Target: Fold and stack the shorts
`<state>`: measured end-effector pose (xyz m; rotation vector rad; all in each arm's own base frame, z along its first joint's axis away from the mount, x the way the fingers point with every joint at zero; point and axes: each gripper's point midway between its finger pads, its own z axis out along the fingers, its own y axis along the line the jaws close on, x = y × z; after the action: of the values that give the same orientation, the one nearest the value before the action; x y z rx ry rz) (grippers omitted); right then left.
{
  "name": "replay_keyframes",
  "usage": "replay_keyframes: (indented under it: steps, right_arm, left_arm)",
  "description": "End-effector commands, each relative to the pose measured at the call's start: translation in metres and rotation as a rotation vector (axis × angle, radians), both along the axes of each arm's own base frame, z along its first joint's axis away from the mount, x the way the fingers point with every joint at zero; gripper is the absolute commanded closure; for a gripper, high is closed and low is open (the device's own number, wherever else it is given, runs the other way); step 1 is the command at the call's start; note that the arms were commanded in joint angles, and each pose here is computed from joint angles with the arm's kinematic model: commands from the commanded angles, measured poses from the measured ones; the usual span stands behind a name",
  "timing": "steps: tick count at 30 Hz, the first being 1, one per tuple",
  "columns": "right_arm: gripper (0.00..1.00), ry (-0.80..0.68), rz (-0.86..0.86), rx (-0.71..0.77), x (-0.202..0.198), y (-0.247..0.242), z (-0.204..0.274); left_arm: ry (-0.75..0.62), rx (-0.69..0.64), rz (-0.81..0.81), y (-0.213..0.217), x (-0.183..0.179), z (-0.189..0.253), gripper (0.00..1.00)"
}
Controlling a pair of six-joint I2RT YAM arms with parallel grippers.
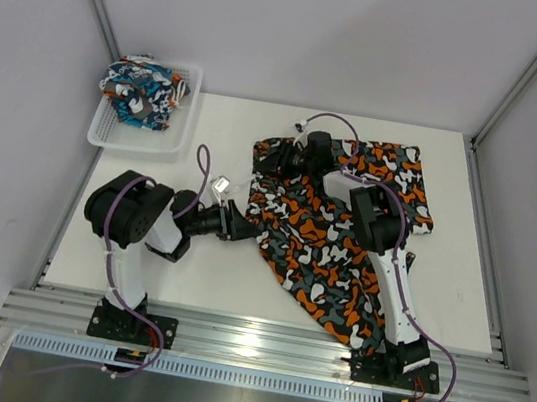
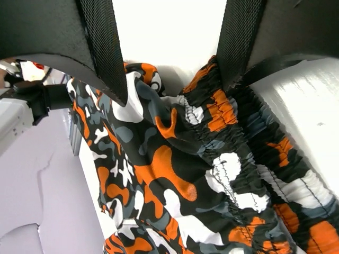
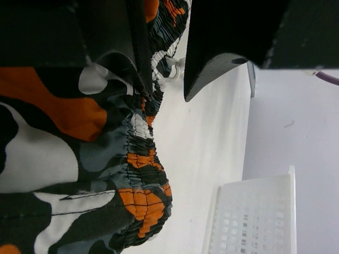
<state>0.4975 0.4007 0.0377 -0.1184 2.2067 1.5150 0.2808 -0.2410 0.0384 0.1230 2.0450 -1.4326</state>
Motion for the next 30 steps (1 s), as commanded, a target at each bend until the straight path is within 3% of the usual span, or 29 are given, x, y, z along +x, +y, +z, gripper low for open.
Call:
replay_keyframes:
  steps: [1,3,5,8,12,14,15,17,23,30]
  right_arm:
    - [0.67,0.004,0.004,0.000,0.003,0.002,-0.009]
    - [0.67,0.009,0.006,0.002,0.002,0.001,-0.010]
    - [0.67,0.008,0.007,0.004,0.002,0.001,-0.009]
    - [0.67,0.010,0.008,0.005,0.002,0.001,-0.009]
    - [0.67,0.012,-0.001,-0.006,0.004,-0.002,-0.010]
    - [0.67,0.018,-0.004,-0.014,0.005,-0.002,-0.011]
    - [0.67,0.015,-0.008,-0.020,0.007,-0.004,-0.012]
    - [0.67,0.021,-0.011,-0.031,0.007,-0.004,-0.013]
    - [0.67,0.014,-0.019,-0.050,0.009,-0.005,-0.015]
    - [0.67,0.017,-0.025,-0.069,0.010,-0.006,-0.019]
  left_arm:
    - [-0.150,-0.085,-0.041,-0.007,0.002,0.032,0.34]
    - [-0.148,-0.076,-0.048,-0.008,0.005,0.030,0.35]
    - [-0.136,-0.054,-0.040,-0.008,0.007,0.026,0.43]
    - [-0.094,-0.001,-0.017,-0.005,0.014,0.014,0.66]
    - [0.010,0.102,0.024,0.004,0.015,0.003,0.82]
    - [0.001,0.171,0.053,0.010,0.027,0.005,0.97]
    - [0.111,0.240,0.057,0.017,0.014,-0.012,1.00]
    - [0.086,0.324,0.102,0.027,0.029,-0.001,1.00]
    - [0.300,0.497,0.113,0.049,0.010,-0.022,1.00]
    - [0.457,0.445,0.046,0.045,-0.032,-0.051,1.00]
